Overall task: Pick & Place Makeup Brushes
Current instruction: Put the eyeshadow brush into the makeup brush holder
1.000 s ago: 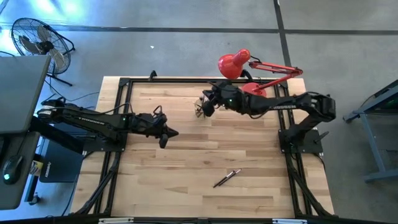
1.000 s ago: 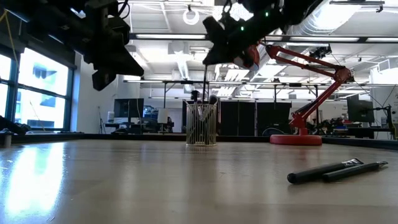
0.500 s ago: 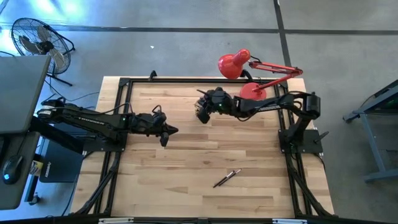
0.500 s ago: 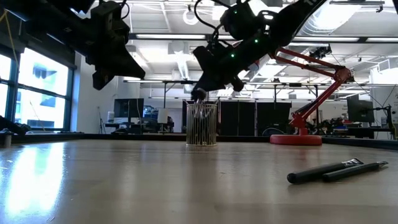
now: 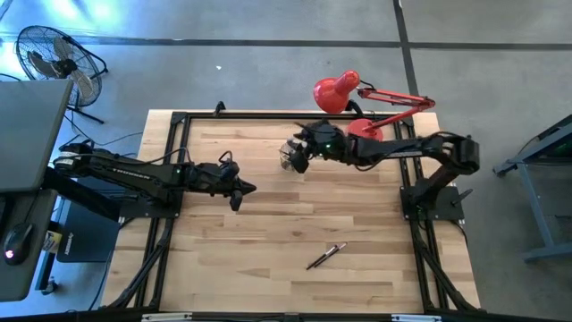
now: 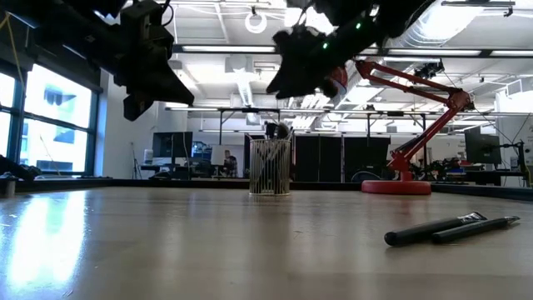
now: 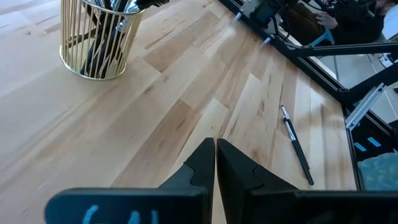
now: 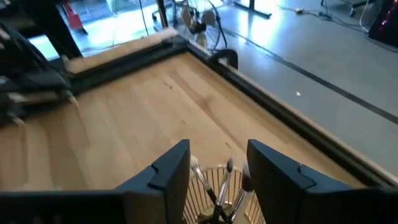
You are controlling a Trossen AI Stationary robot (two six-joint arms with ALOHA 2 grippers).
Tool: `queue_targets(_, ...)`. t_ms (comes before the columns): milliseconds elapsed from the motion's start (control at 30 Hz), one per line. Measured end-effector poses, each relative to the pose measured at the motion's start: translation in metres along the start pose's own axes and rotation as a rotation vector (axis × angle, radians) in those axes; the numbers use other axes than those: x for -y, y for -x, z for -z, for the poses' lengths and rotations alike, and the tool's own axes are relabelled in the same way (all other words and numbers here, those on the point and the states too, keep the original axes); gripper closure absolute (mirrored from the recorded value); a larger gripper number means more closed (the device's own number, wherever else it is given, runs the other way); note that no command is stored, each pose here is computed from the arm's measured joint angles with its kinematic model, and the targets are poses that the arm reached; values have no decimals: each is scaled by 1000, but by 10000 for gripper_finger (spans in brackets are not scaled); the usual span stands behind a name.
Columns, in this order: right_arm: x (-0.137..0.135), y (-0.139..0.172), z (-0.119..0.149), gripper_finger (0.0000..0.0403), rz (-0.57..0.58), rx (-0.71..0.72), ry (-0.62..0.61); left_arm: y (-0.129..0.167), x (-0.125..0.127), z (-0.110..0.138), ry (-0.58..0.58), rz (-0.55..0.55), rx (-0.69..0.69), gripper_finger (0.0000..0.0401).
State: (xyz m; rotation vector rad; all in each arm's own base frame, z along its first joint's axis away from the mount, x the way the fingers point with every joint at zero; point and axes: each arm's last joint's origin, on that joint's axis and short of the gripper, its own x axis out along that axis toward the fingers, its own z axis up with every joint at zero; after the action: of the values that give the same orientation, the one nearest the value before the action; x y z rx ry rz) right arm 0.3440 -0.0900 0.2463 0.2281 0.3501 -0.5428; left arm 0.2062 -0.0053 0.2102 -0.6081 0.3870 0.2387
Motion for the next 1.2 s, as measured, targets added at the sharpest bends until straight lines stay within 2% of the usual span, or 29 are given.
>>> queue_targets(200, -5, 43, -18, 244, -19, -14, -10, 0, 0, 1, -34, 13, -15, 387)
queue_targets(433, -23, 84, -14, 269, -70, -132, -69, 1, 9, -2, -82, 72, -26, 395)
queue_targets(533, -32, 99, -1, 290, -70, -250, -46, 3, 21, -4, -154, 83, -2, 399)
queue_targets(633, -42, 120, 17, 322, 15, -353, 6, 1, 37, -4, -230, 77, 16, 400)
queue_targets(700, -50, 133, 24, 348, 39, -368, 24, 0, 48, -4, -282, 53, 8, 400)
queue_targets(833, -65, 159, 28, 395, -2, -338, 40, -8, 69, -1, -372, -15, -53, 400)
queue_targets(967, -75, 183, 35, 388, -1, -305, 79, -22, 90, -1, -426, -67, -112, 401)
queue_targets(1200, -84, 219, 57, 396, 0, -358, 137, -45, 122, -12, -457, -100, -157, 401)
